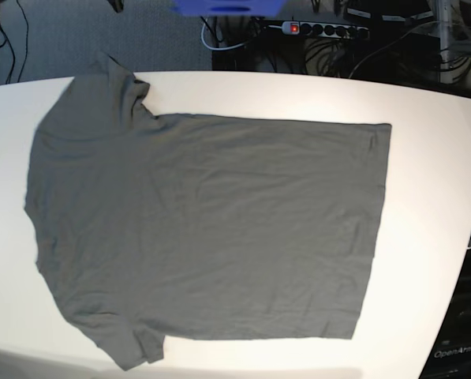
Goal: Fold the T-shirt properly
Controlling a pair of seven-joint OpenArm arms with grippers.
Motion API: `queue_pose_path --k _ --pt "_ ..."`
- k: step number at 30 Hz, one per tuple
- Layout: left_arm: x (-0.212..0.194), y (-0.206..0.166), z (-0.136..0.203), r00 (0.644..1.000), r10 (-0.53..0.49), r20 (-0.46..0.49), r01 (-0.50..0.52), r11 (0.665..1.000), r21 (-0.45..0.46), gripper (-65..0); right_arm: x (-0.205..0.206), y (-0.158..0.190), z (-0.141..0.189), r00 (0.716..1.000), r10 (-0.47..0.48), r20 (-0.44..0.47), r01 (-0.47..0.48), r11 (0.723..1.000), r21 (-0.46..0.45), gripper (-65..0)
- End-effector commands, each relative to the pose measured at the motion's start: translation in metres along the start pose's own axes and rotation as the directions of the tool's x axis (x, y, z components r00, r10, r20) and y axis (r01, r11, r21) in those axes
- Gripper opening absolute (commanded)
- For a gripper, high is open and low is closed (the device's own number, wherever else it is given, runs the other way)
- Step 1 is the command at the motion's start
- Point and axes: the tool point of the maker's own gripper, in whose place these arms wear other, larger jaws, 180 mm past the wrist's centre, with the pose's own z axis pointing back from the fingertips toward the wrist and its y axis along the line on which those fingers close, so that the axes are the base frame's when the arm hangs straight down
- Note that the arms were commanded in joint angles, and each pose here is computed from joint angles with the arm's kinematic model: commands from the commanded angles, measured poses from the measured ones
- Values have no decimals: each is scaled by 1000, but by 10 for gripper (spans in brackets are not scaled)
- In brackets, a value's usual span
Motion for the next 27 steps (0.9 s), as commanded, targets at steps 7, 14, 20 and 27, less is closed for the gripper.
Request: queue_pose_path --k 7,14,20,27 --pt "41 24 -25 992 89 -87 -88 996 17 -444 1 -1 8 1000 0 6 0 1000 1 -640" --pt "73 46 -52 975 168 -147 -174 984 -29 -444 1 -2 8 1000 1 6 -1 1000 -2 -640" --pt "98 98 -75 962 234 -138 -225 972 73 -444 2 -3 7 1000 3 7 -3 1000 -3 -640" --pt "103 124 -127 936 249 -249 -225 967 122 -444 2 -3 7 1000 3 7 -3 1000 -3 -640"
